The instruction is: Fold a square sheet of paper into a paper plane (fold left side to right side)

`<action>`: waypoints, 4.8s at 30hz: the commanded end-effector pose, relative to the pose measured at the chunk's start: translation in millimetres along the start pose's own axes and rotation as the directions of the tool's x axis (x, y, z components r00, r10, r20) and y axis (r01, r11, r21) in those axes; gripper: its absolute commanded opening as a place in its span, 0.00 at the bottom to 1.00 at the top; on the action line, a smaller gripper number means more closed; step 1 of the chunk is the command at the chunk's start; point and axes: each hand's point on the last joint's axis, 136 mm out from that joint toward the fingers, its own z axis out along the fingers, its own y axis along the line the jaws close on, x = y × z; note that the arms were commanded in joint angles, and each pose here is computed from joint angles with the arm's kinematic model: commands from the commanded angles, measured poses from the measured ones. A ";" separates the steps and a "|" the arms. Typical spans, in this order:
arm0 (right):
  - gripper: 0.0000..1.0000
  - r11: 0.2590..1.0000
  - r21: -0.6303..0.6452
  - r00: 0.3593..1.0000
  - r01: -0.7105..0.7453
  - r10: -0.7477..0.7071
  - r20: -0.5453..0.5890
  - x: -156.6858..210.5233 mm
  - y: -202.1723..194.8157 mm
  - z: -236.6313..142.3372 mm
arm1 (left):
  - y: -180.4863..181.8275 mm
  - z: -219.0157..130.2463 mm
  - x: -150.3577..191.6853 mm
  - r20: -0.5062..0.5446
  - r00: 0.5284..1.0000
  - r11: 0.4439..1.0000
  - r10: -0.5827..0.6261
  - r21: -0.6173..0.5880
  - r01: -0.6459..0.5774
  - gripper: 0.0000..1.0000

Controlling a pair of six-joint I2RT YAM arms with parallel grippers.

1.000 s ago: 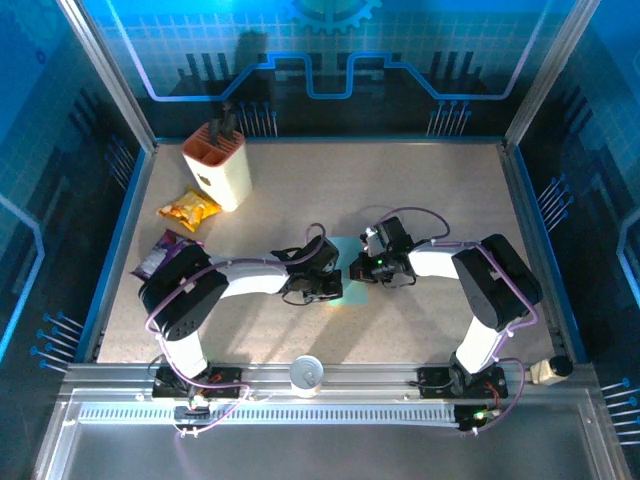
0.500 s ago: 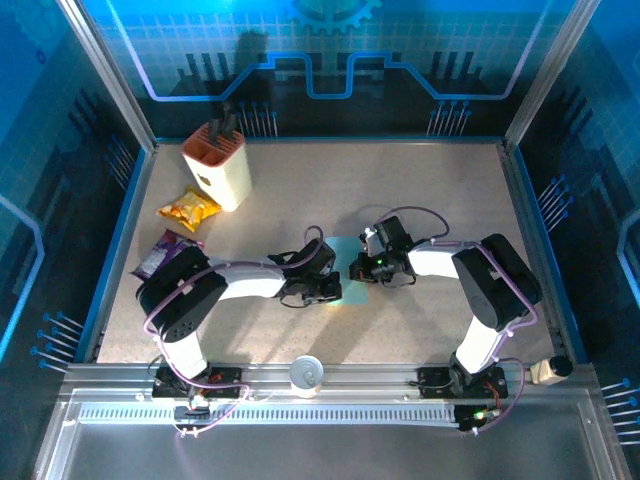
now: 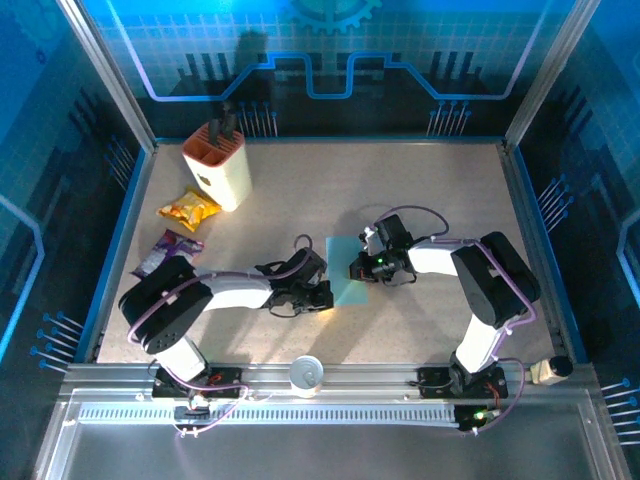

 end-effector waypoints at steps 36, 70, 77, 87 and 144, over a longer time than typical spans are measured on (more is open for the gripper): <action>0.99 0.999 -0.037 0.980 0.024 -0.016 0.201 15.2 13.9 -101.2 | -27.2 -5.6 -100.0 0.079 0.997 0.982 -0.015 0.191 0.000 0.40; 0.99 0.950 -0.284 0.981 -0.133 0.167 0.097 -6.8 46.2 -43.1 | -41.3 -47.6 -99.2 0.211 0.976 0.955 -0.051 0.296 -0.014 0.02; 0.97 0.920 -0.332 0.968 -0.206 0.242 0.069 -13.9 50.6 -30.4 | -41.1 -46.3 -97.4 0.206 0.977 0.950 -0.064 0.313 -0.004 0.02; 0.76 0.895 -0.390 0.961 -0.217 0.266 0.075 -24.8 55.1 -15.4 | -16.2 -31.4 -90.2 0.191 0.977 0.968 -0.097 0.245 0.048 0.14; 0.00 0.717 -0.536 0.765 0.445 0.006 0.644 -41.1 202.6 -248.5 | -174.8 -215.8 -89.2 0.402 0.916 0.609 -0.012 0.729 -0.312 0.78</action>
